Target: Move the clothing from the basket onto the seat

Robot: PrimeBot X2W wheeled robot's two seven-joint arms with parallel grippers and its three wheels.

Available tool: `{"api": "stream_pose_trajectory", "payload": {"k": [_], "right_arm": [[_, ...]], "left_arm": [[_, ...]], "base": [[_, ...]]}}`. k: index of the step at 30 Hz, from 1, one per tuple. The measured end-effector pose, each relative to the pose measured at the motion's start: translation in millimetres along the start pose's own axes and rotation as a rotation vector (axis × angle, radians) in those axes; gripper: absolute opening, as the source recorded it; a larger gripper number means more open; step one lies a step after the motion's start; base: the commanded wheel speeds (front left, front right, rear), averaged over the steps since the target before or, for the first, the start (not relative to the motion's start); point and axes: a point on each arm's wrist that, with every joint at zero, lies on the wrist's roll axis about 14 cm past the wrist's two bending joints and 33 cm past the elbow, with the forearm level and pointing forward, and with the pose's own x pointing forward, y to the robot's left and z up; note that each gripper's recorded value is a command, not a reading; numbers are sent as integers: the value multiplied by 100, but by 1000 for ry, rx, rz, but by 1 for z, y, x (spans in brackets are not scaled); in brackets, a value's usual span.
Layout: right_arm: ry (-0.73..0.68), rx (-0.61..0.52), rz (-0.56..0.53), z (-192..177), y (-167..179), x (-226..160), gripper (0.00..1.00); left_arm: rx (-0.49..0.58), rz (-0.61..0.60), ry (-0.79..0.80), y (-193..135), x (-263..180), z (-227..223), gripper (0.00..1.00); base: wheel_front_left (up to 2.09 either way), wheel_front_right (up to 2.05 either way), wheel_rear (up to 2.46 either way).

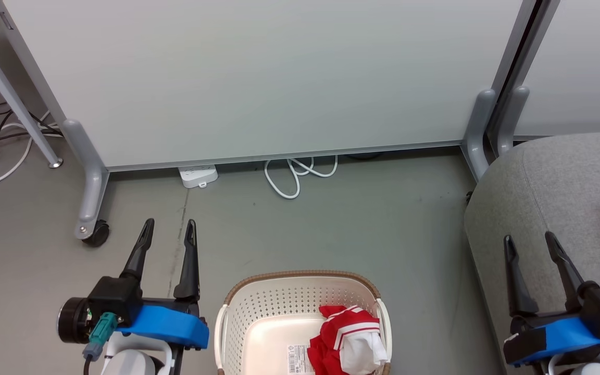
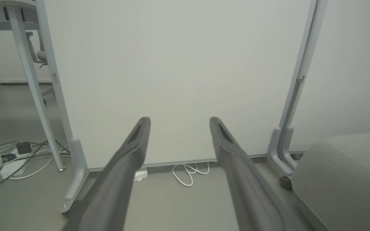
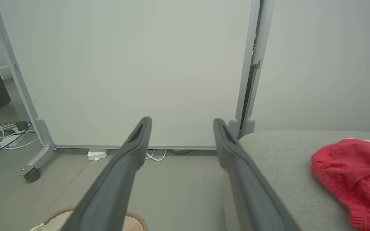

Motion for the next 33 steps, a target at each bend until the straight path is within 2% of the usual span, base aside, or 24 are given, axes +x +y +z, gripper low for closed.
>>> {"api": "stream_pose_trajectory", "payload": {"k": [24, 29, 33], "right_arm": [[75, 23, -5, -24, 3, -12, 100], [87, 23, -6, -28, 3, -12, 100], [93, 23, -14, -31, 0, -11, 100]], "left_arm": [[-5, 23, 31, 8, -10, -10, 100], [-7, -3, 42, 0, -6, -14, 100], [-2, -68, 56, -20, 6, -19, 100]], "base": [[0, 0, 0], [0, 0, 0], [0, 0, 0]]}}
